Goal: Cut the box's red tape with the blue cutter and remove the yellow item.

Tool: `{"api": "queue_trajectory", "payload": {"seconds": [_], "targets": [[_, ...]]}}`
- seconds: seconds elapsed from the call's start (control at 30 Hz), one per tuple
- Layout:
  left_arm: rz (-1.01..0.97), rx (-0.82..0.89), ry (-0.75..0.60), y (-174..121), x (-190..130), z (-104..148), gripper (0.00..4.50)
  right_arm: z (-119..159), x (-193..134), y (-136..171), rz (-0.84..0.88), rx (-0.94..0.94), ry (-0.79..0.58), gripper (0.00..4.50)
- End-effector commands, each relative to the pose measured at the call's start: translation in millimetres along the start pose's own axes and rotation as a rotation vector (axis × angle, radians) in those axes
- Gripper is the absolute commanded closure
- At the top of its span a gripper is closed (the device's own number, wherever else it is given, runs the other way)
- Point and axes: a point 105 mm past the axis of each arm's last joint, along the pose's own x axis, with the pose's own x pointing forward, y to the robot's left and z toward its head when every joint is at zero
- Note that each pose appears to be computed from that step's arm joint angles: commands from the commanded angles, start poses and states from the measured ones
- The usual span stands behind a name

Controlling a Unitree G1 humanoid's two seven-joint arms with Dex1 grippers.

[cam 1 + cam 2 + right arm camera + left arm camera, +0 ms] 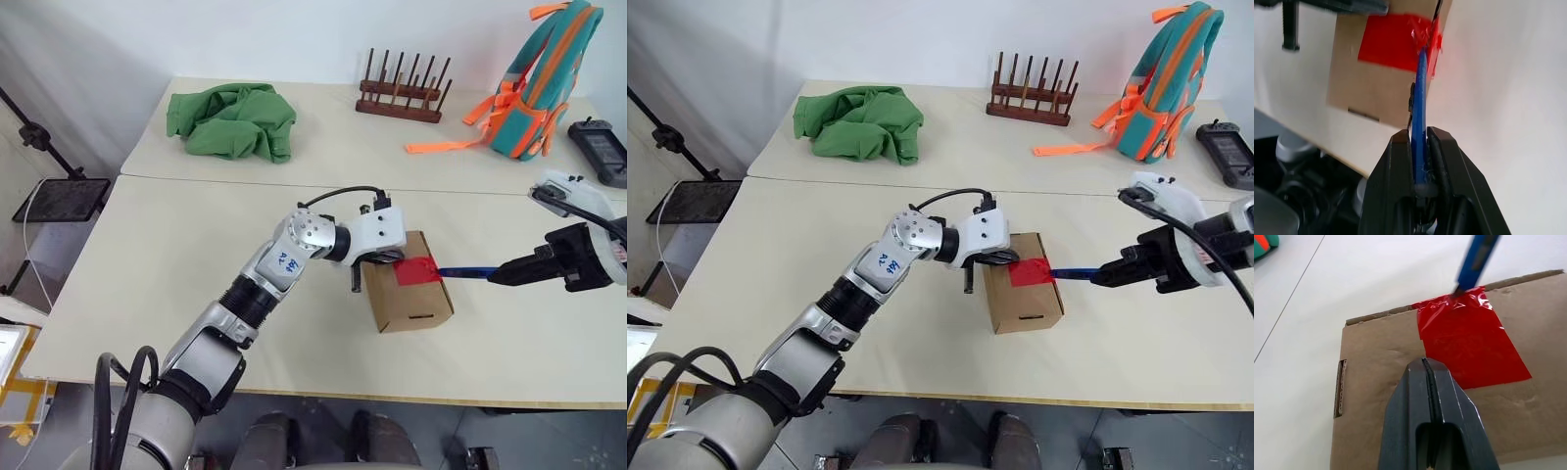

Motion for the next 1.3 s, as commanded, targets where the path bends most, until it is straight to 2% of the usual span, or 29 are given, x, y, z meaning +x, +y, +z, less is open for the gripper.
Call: {"api": "queue_trajectory", "payload": {"seconds": [0.03, 0.27, 0.37, 0.5, 0.67, 0.77, 0.83, 0.9, 0.93, 1.0, 1.03, 1.13, 1.3], "targets": [[-0.11, -0.1, 0.22, -35, 13, -63, 4.5, -14, -3, 20, 0.106, -0.029, 0.059, 4.35], [-0.102, -0.11, 0.225, -35, 13, -69, 4.5, -24, -8, 20, 0.12, 0.0, 0.052, 4.35], [-0.08, -0.091, 0.205, -29, 13, -63, 4.5, -23, -12, 20, 0.112, 0.004, 0.021, 4.35], [-0.02, -0.099, 0.085, -13, 11, -42, 4.5, -6, -36, 19, 0.047, -0.025, -0.114, 4.35], [0.03, -0.122, -0.185, 13, -7, 5, 4.5, -5, -69, 8, -0.101, -0.032, -0.153, 4.35], [0.08, -0.134, -0.267, 32, -25, 22, 4.5, 2, -83, -5, -0.168, -0.032, -0.219, 4.35], [0.092, -0.131, -0.29, 40, -38, 27, 4.5, 3, -81, -20, -0.245, -0.049, -0.262, 4.35], [0.116, -0.123, -0.305, 51, -58, 30, 4.5, 1, -70, -46, -0.322, -0.085, -0.458, 4.35], [0.131, -0.119, -0.305, 56, -69, 29, 4.5, -4, -65, -64, -0.381, -0.122, -0.59, 4.35], [0.173, -0.135, -0.261, 63, -85, 15, 4.5, -15, -61, -95, -0.576, -0.233, -0.752, 4.35], [0.193, -0.147, -0.227, 65, -91, 5, 4.5, -24, -55, -111, -0.642, -0.204, -0.792, 4.35], [0.232, -0.176, -0.14, 65, -104, -22, 4.5, -47, -30, -143, -0.76, -0.25, -0.783, 4.35], [0.264, -0.218, -0.073, 57, -122, -45, 4.5, -78, -9, -182, -0.879, -0.229, -0.72, 4.35]]}}
